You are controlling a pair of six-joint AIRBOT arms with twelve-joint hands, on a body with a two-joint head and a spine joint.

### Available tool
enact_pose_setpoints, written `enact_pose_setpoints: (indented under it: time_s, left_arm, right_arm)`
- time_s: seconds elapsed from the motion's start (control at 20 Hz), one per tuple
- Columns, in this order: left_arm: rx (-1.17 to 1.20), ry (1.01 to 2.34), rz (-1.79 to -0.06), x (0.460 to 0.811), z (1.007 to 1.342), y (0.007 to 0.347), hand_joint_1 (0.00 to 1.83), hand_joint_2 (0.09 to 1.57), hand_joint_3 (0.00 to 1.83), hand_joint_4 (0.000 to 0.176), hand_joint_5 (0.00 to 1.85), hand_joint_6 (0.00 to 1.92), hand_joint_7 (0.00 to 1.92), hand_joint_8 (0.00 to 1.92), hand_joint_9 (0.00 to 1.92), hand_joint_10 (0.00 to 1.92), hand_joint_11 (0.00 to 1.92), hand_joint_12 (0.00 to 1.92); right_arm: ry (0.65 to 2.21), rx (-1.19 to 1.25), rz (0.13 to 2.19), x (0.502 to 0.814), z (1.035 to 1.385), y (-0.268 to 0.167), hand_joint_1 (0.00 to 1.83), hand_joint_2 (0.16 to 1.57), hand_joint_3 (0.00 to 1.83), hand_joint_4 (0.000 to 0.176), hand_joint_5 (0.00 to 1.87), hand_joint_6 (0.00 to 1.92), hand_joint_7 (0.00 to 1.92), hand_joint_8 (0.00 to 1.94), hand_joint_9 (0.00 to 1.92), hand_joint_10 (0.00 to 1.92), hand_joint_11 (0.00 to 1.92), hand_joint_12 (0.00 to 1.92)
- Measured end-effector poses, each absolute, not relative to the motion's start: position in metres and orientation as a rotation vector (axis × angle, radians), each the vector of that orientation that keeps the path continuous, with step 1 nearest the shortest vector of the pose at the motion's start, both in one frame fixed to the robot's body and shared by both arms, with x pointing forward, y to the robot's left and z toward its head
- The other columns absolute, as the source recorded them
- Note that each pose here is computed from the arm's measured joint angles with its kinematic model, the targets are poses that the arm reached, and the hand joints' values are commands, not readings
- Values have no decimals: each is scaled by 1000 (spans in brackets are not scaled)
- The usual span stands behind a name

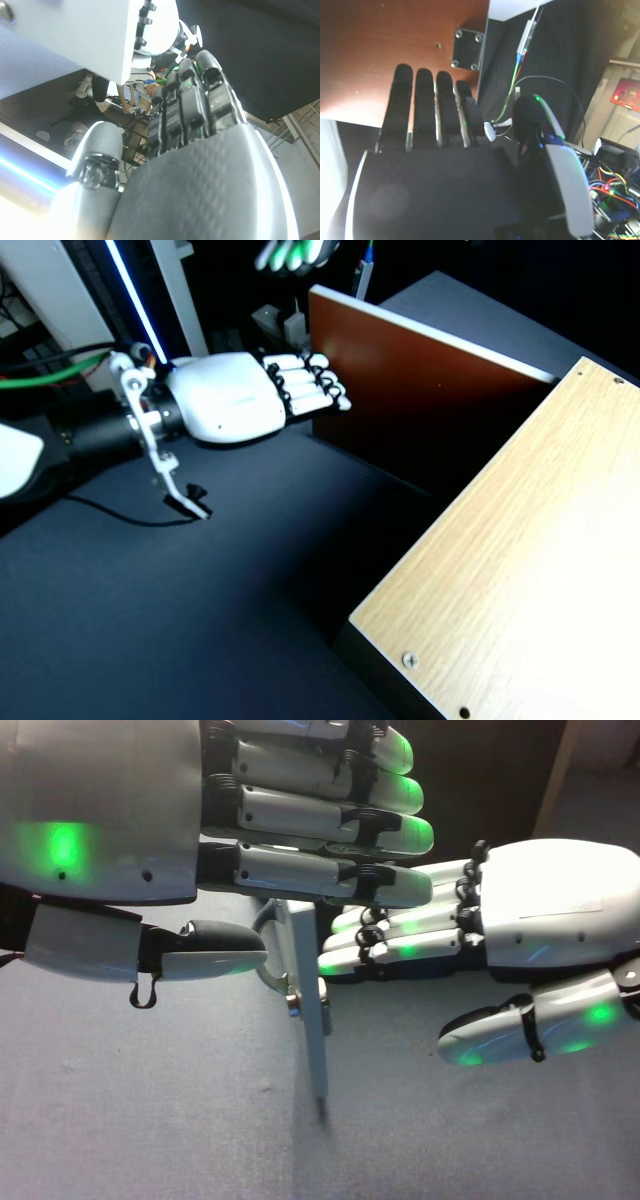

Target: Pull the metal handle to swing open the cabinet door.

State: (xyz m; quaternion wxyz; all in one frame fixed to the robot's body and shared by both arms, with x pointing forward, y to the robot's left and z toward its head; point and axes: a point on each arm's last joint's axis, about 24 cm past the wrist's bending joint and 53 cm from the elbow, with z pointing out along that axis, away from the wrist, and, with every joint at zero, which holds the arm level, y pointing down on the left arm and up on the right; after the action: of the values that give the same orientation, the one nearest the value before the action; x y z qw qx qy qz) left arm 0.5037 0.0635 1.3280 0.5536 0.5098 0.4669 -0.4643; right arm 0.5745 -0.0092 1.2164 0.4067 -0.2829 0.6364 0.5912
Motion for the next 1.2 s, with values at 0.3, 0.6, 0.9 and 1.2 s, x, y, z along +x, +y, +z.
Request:
enact_pose_setpoints:
  time_s: [0.3, 0.6, 0.9, 1.2]
  left_arm:
    - [1205, 1104, -1097, 504, 1328, 63, 0, 1571, 242, 0, 179, 0, 221, 0, 224, 0, 0, 555]
    - [1205, 1104, -1098, 504, 1328, 63, 0, 1571, 237, 0, 181, 1, 222, 0, 222, 0, 0, 566]
    - [1205, 1104, -1097, 504, 1328, 63, 0, 1570, 262, 0, 181, 0, 223, 0, 226, 0, 0, 595]
    - [1205, 1104, -1097, 504, 1328, 63, 0, 1571, 258, 0, 180, 0, 219, 1, 224, 1, 0, 575]
  right_arm:
    - [1579, -701, 1527, 573, 1224, 4, 0, 1537, 3, 0, 76, 1, 118, 3, 109, 2, 0, 378]
    - [1543, -728, 1550, 568, 1228, 20, 0, 1531, 0, 0, 89, 3, 130, 3, 124, 5, 0, 406]
    - [1549, -730, 1559, 566, 1226, 31, 0, 1530, 0, 0, 90, 4, 135, 3, 124, 3, 0, 424]
    - [1544, -741, 1568, 566, 1226, 41, 0, 1530, 0, 0, 85, 1, 131, 1, 121, 2, 0, 419]
